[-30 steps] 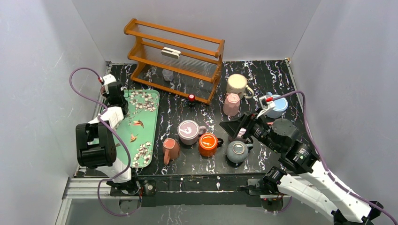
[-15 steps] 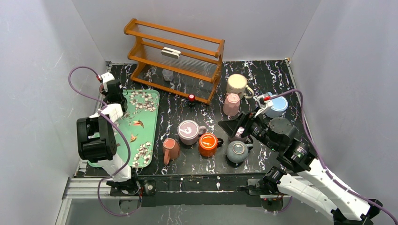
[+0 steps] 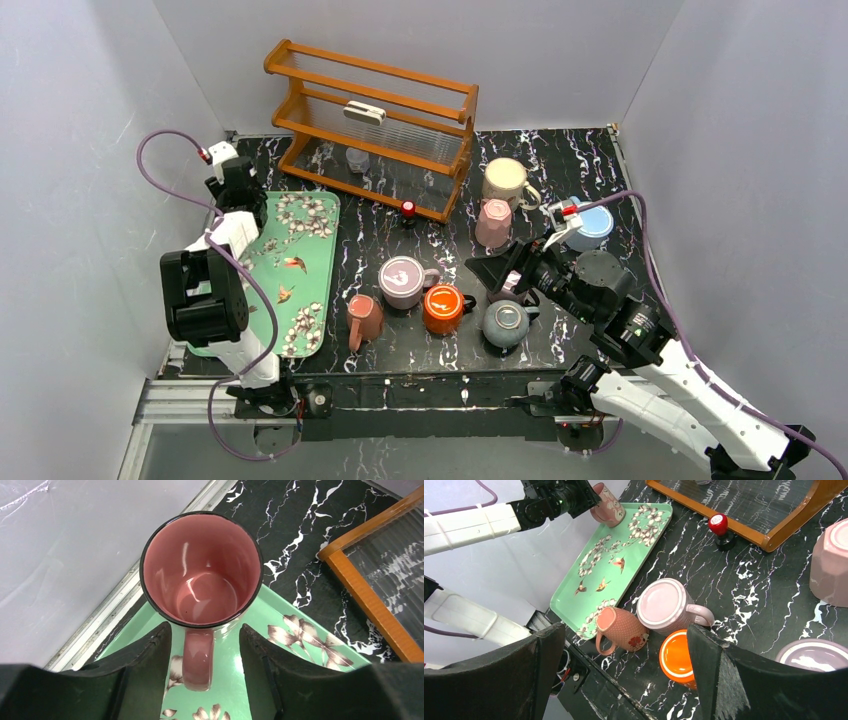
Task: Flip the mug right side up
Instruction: Place the cup on the tray.
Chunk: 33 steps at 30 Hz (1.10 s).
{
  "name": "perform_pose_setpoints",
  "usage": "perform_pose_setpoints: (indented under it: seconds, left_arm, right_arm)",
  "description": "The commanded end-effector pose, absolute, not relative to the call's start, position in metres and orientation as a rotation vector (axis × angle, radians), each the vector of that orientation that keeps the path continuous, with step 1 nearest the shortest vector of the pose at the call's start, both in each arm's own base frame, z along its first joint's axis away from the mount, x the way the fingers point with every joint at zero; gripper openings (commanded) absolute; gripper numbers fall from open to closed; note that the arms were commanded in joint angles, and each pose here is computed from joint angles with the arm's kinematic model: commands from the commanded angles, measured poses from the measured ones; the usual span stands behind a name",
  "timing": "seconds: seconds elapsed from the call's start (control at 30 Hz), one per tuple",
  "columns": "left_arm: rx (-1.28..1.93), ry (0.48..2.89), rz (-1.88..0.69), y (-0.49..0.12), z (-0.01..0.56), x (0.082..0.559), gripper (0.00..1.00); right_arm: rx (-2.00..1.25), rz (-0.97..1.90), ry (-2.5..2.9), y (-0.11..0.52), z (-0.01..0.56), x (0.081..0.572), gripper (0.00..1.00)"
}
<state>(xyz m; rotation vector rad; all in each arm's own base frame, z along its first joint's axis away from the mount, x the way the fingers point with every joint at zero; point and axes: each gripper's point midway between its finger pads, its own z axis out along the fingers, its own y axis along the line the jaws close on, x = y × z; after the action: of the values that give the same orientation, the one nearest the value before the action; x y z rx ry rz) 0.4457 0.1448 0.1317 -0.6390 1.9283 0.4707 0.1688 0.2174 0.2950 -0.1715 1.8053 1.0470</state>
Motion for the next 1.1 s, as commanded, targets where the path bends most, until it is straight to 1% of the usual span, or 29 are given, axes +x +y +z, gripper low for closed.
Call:
perform_pose_setpoints:
  seconds: [0.0,0.03,0.07,0.1,0.13,0.17,0.3,0.43,0.57,0.73,0.9,1.07]
  left_arm:
    - [-0.658,1.9,0.42,0.142,0.171,0.445,0.53]
    - [-0.649,1.912,0.407,0.139,0.178,0.444,0.55]
    - [-0.634,1.923,0.386,0.135,0.183,0.443,0.69]
    - [-0.621,1.926,0.365,0.132,0.19,0.442,0.81]
    - [-0.612,1.928,0.345,0.128,0.197,0.44,0.96]
    - [-0.605,1.93,0.32,0.124,0.203,0.438,0.98]
    - [-0.564,1.974,0.135,0.093,0.219,0.426,0.98]
    - [-0.541,2.028,-0.072,0.058,0.221,0.411,0.98]
    - [-0.477,2.05,-0.273,0.022,0.229,0.398,0.98]
    - [-0.37,2.051,-0.424,-0.024,0.238,0.378,0.98]
    - [-0.171,2.088,-0.591,-0.085,0.235,0.349,0.98]
    - [-0.029,2.116,-0.683,-0.122,0.228,0.323,0.98]
  right_arm:
    - [-0.148,1.045,1.777,0.214,0.305,0.171,0.99]
    - [-0.138,1.04,1.791,0.214,0.302,0.171,0.99]
    - [-0.13,1.034,1.806,0.213,0.299,0.172,0.99]
    - [-0.12,1.024,1.821,0.213,0.297,0.173,0.99]
    - [-0.107,1.012,1.84,0.212,0.293,0.174,0.99]
    - [-0.092,0.993,1.868,0.21,0.288,0.175,0.99]
    - [-0.011,0.904,1.95,0.203,0.276,0.184,0.99]
    - [0.022,0.837,2.006,0.199,0.264,0.189,0.99]
    - [-0.005,0.758,2.051,0.197,0.253,0.195,0.99]
    - [-0.022,0.628,2.125,0.194,0.236,0.204,0.99]
    - [-0.134,0.539,2.164,0.203,0.224,0.215,0.99]
    - [-0.175,0.396,2.087,0.206,0.228,0.247,0.99]
